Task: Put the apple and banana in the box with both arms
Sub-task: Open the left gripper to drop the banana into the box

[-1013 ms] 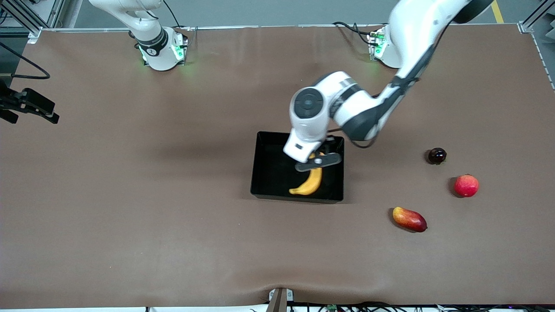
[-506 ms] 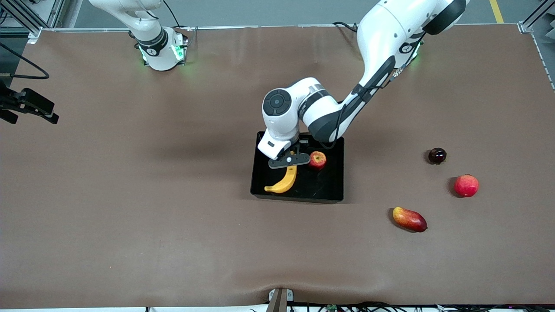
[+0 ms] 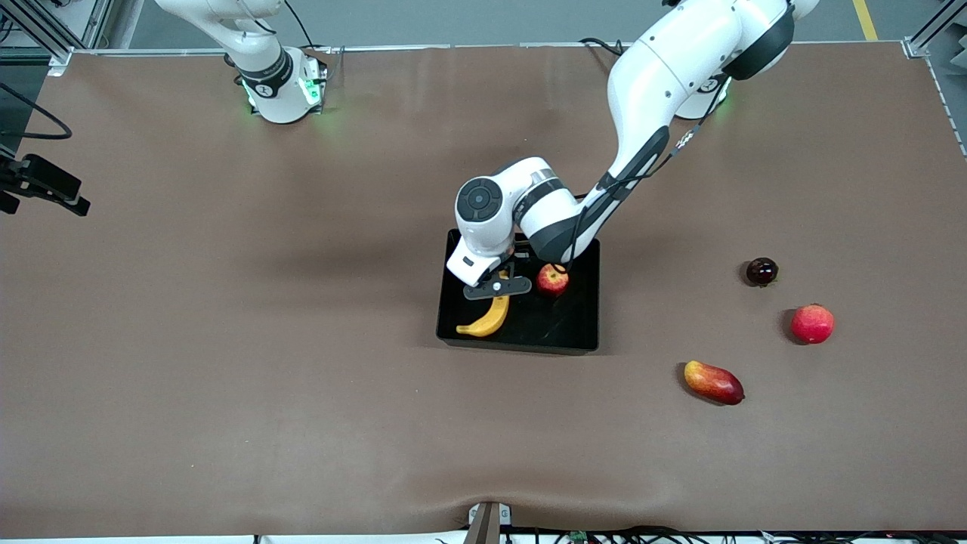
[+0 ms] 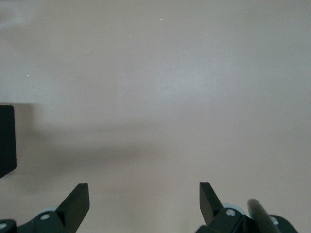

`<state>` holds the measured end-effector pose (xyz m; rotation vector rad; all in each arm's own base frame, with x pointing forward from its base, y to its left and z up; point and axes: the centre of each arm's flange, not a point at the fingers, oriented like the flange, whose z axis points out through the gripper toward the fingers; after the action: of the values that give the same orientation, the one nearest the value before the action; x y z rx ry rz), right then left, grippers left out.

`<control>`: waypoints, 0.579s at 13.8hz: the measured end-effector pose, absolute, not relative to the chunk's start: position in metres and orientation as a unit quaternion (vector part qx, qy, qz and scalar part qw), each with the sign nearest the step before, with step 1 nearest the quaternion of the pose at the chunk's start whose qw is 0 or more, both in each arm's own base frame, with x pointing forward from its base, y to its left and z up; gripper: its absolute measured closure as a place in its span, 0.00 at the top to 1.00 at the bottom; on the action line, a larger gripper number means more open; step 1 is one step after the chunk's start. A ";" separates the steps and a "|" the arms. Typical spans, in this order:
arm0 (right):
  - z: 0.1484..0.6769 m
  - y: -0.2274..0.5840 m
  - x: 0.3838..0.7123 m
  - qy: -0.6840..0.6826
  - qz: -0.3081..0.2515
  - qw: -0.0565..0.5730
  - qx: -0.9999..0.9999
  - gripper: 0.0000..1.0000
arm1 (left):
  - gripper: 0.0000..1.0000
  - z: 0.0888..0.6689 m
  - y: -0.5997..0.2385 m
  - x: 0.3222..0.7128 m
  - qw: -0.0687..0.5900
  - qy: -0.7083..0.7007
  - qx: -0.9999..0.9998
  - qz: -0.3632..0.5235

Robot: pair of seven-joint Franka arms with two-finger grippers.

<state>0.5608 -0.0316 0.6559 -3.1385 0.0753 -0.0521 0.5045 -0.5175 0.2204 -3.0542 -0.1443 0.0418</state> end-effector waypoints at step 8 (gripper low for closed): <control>0.657 -0.032 0.560 0.024 -0.018 0.002 -1.000 1.00 | 1.00 0.328 -0.449 0.582 0.035 -0.124 -0.991 -0.041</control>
<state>0.5605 -0.0316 0.6570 -3.1362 0.0758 -0.0557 0.5820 -0.4490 0.3285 -3.0460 -0.3828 -0.1249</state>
